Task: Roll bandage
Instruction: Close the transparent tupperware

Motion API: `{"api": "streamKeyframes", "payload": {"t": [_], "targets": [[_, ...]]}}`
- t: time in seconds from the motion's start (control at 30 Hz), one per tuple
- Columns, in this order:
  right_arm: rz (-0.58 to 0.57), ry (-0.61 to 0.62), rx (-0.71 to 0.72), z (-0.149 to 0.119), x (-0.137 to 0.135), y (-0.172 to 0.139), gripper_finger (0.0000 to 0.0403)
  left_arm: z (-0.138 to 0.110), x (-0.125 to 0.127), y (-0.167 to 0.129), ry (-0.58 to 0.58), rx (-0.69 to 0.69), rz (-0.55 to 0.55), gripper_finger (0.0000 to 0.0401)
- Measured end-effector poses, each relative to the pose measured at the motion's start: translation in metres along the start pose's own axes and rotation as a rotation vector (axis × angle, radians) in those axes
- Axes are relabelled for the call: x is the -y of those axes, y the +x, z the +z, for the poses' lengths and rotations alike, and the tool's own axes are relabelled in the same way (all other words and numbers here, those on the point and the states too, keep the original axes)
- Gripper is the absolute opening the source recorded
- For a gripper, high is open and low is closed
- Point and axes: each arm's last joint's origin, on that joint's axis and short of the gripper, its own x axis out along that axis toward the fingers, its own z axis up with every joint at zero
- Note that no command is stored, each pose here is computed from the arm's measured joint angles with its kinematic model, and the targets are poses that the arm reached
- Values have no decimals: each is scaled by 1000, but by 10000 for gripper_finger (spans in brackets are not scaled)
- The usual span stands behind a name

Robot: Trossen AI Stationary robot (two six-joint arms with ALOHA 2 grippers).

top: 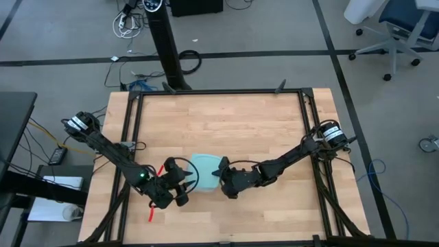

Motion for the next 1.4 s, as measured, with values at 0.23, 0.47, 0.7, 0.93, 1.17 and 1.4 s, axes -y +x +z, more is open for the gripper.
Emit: {"api": "streamKeyframes", "payload": {"t": [0.23,0.47,0.7,0.93,1.17,1.4], "targets": [[-13,-144,0,6,-4,-5,9,2,-1,-2,-8,12,2,162],[-76,-270,-86,6,-3,-8,9,2,-1,-2,-7,30,19,162],[-129,-265,-150,5,3,-10,9,4,-2,-2,-12,53,35,162],[-195,-191,-87,13,10,-13,9,15,-8,-14,-41,90,35,162],[-119,-131,-17,13,5,-11,9,17,-15,-19,-69,39,14,162],[-144,-133,-32,10,9,-9,9,18,-19,-11,-82,-17,14,162]]}}
